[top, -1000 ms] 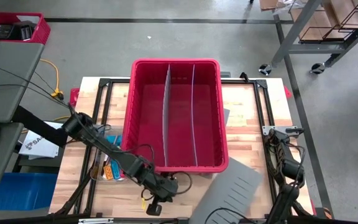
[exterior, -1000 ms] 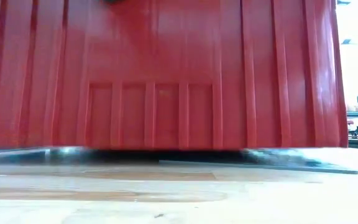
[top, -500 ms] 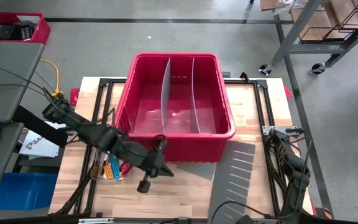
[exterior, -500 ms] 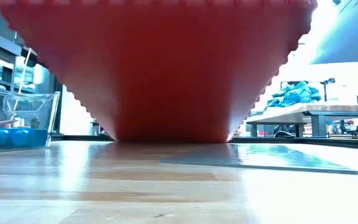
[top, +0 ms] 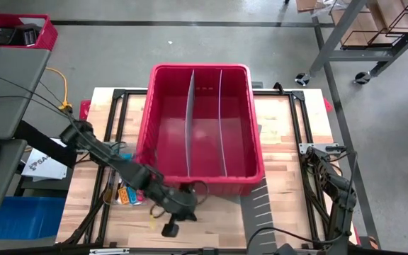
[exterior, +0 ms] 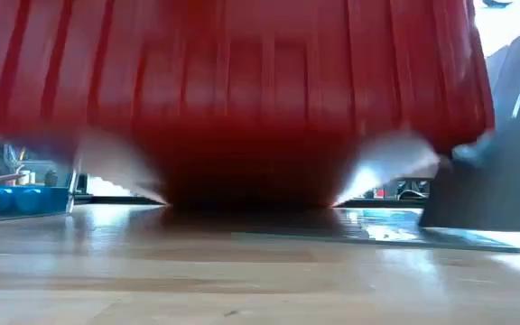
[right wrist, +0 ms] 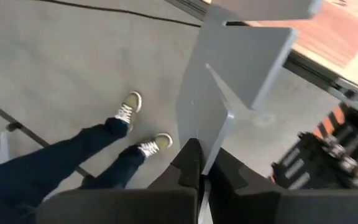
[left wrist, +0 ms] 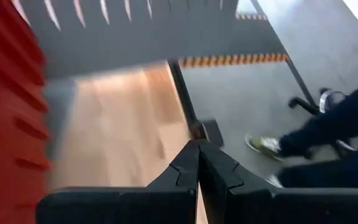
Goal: Sort Items/Unsort Items
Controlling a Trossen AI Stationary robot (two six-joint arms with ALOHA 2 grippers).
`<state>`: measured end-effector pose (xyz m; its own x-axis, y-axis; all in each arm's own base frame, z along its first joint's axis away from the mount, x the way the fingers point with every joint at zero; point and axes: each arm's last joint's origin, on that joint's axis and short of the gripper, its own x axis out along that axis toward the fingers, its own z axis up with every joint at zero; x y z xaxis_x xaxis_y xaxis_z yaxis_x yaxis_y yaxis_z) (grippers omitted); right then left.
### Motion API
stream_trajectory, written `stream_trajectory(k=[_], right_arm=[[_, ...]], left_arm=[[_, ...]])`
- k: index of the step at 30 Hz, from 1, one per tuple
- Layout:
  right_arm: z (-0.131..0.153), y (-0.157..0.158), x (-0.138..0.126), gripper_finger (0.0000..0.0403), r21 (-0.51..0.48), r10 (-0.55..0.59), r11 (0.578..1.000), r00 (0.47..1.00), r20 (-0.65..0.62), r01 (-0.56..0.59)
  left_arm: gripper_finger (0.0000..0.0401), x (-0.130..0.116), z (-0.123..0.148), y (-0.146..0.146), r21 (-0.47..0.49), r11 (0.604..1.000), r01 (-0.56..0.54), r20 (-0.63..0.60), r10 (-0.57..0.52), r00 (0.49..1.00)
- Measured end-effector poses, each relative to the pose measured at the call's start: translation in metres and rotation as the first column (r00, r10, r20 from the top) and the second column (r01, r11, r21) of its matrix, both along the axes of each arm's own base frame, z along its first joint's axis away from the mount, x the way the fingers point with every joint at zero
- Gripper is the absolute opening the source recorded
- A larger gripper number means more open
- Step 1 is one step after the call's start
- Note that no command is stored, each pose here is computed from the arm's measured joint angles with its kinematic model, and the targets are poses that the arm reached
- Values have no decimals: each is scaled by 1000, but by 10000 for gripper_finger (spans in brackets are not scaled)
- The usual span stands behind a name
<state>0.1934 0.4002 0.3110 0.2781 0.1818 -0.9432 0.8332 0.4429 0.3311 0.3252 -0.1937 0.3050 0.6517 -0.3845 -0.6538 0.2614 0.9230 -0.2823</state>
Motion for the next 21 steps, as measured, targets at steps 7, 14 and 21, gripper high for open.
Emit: stream_trajectory(k=[7, 14, 21], right_arm=[[13, -9, -7, 0, 38, 12, 999, 997, -82, -9], [37, -35, -22, 0, 10, 11, 1000, 981, -194, -9], [49, -46, -27, 0, 32, 15, 999, 985, -169, -9]], left_arm=[[0, 18, -52, -20, -202, 979, -25, -294, -36, 955], [0, 29, -71, -19, -386, 921, -48, -470, -151, 870], [0, 38, -22, -18, -660, 723, 203, -170, -407, 898]])
